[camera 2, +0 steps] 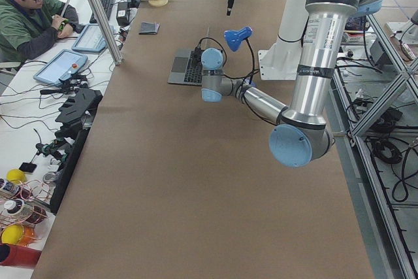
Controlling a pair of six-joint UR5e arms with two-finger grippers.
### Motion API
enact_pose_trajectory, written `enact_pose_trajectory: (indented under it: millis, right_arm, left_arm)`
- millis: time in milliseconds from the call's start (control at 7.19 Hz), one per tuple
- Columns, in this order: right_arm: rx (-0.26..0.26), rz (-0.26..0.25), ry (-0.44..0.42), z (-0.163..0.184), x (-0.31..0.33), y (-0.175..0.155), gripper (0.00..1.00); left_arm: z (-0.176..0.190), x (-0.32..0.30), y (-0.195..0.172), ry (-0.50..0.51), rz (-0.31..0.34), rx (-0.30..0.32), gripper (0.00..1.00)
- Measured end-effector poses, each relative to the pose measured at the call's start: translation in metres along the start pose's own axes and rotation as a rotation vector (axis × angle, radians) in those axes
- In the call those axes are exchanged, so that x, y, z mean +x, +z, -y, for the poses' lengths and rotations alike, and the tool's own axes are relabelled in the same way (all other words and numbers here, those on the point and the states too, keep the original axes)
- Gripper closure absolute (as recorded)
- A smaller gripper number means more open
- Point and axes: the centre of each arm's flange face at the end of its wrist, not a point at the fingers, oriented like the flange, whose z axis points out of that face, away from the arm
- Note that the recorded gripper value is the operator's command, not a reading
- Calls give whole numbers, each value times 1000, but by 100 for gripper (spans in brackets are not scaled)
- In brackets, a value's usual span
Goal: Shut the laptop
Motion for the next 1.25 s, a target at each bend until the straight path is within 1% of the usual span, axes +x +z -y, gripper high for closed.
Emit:
enact_pose_trajectory:
  millis: [278, 835, 1252]
  right_arm:
    - [26, -26, 24, 3, -35, 24, 100]
    - [67, -66, 32, 17, -66, 68, 100]
    - [109, -82, 33, 32, -75, 79, 100]
  left_arm:
    - [2, 14, 23, -14, -13, 25, 100]
    - [10, 20, 34, -13, -17, 37, 100]
    - [17, 20, 40, -14, -15, 41, 100]
